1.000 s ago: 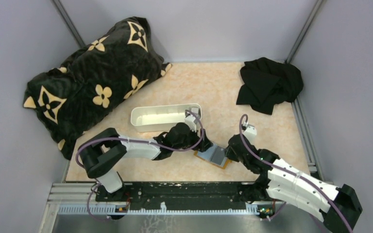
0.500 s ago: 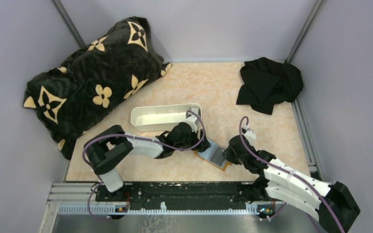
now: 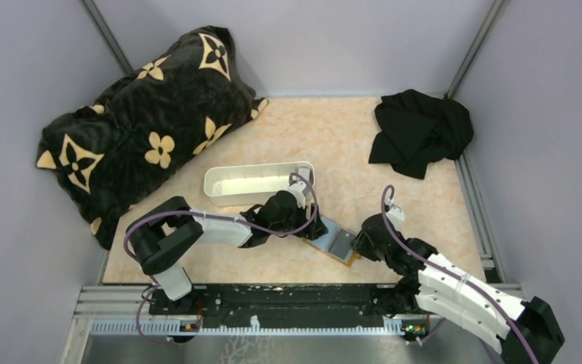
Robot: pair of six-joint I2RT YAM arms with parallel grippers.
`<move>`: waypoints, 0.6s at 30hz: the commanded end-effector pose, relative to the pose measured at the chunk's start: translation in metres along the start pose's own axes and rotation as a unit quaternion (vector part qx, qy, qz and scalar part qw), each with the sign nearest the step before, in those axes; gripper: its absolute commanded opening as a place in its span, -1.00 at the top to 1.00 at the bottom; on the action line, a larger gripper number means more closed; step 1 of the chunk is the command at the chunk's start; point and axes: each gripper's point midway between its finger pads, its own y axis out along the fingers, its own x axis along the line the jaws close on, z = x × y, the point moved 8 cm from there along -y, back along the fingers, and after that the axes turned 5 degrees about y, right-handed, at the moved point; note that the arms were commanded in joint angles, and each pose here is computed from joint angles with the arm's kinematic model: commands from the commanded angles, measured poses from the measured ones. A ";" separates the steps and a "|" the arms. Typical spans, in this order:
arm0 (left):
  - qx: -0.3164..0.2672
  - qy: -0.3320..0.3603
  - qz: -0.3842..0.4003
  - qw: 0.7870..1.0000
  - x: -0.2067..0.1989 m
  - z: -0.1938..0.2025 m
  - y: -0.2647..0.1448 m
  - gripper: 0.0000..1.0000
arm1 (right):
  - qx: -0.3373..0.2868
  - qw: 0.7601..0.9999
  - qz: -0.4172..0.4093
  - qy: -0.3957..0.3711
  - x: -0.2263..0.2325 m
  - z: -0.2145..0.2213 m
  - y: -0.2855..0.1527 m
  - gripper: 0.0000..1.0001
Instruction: Take the credit cards out of the card holder
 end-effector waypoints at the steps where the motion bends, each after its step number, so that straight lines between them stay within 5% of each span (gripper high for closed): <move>1: 0.031 -0.016 0.006 0.999 0.004 0.010 -0.011 -0.55 | 0.005 1.000 0.004 0.008 0.001 0.003 0.011 0.39; 7: 0.031 -0.022 0.043 0.998 -0.007 0.003 -0.019 -0.39 | 0.004 1.000 0.007 0.002 0.006 -0.004 0.022 0.45; 14: 0.040 -0.055 0.063 0.996 -0.008 0.016 -0.033 0.32 | -0.012 1.000 0.001 -0.009 0.011 -0.032 0.032 0.49; 18: 0.036 -0.064 0.048 0.996 -0.004 0.019 -0.041 0.35 | -0.016 1.000 -0.001 -0.024 0.017 -0.043 0.034 0.48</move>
